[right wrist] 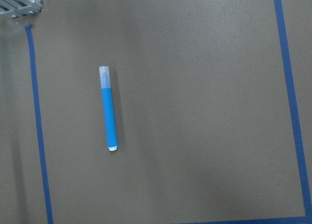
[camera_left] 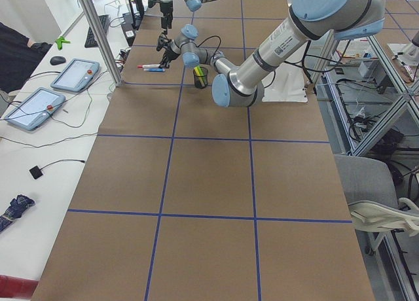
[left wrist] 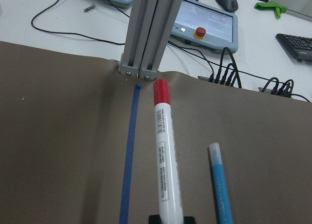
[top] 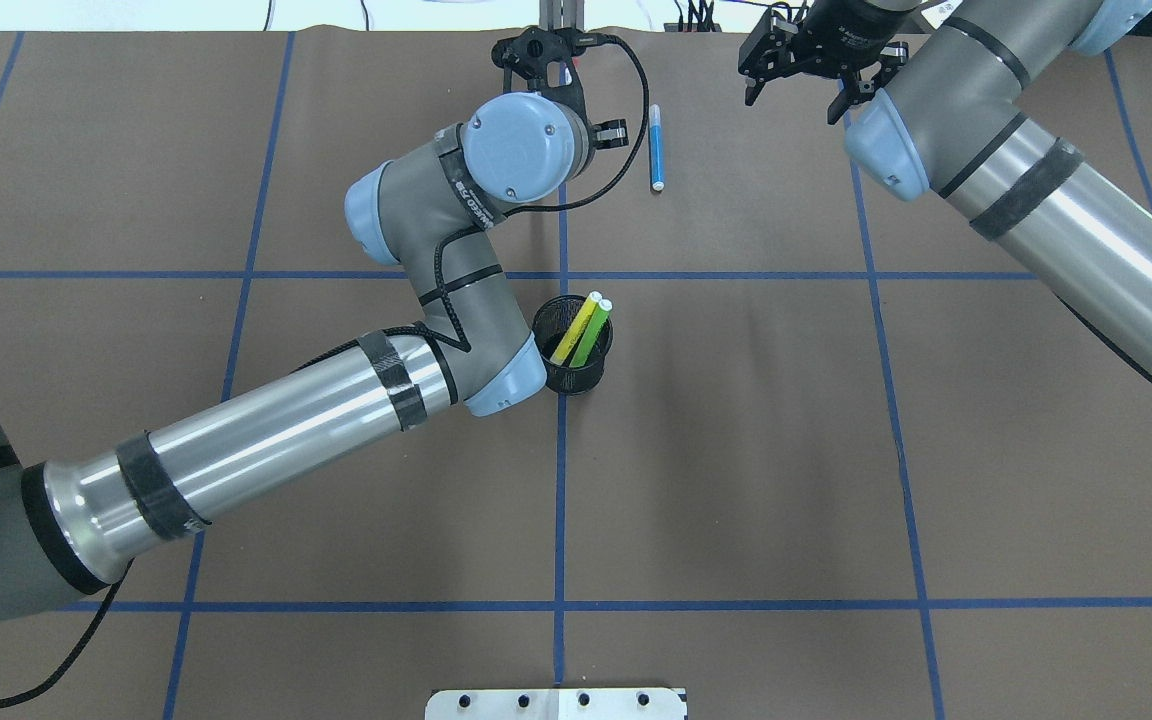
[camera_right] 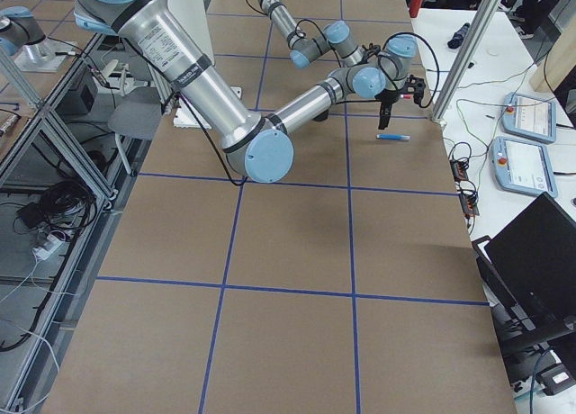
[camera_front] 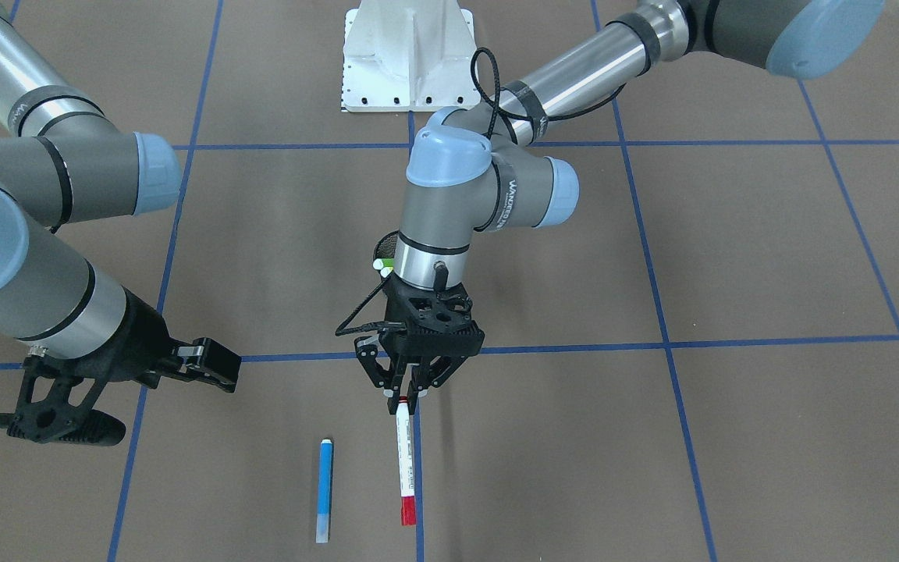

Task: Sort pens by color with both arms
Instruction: 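Lift the red-capped marker and carry it beside the blue marker, then lower the red-capped marker onto the table, open the left gripper, withdraw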

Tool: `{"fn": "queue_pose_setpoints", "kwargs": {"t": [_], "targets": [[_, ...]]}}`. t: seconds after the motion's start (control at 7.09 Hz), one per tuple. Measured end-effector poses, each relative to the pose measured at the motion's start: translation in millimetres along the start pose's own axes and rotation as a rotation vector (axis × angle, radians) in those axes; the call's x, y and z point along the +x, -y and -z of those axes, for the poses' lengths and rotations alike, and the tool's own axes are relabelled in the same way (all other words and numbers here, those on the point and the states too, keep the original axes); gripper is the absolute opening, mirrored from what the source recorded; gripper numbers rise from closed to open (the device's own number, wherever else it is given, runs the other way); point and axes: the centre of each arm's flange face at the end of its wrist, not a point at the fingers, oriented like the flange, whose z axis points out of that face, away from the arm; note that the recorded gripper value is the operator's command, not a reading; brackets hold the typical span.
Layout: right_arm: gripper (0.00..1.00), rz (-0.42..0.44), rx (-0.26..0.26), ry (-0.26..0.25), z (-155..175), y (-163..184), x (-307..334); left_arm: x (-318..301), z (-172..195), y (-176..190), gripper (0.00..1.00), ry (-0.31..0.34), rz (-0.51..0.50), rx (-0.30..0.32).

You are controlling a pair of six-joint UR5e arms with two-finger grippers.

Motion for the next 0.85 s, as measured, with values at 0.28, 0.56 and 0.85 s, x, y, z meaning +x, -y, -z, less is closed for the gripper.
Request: {"fn": "queue_pose_setpoints", "kwargs": {"t": [0.28, 0.56, 0.85], "targets": [[1.00, -0.001, 0.001, 0.000, 0.5, 0.7, 0.8, 10.8, -22.9, -23.5, 0.00, 0.045, -0.028, 0.012], [1.00, -0.002, 0.001, -0.001, 0.5, 1.0, 1.3, 19.0, -39.8, -30.7, 0.00, 0.063, -0.037, 0.020], [1.00, -0.002, 0.001, -0.001, 0.9, 1.1, 0.8, 17.2, -51.8, -33.0, 0.00, 0.071, -0.039, 0.032]]}}
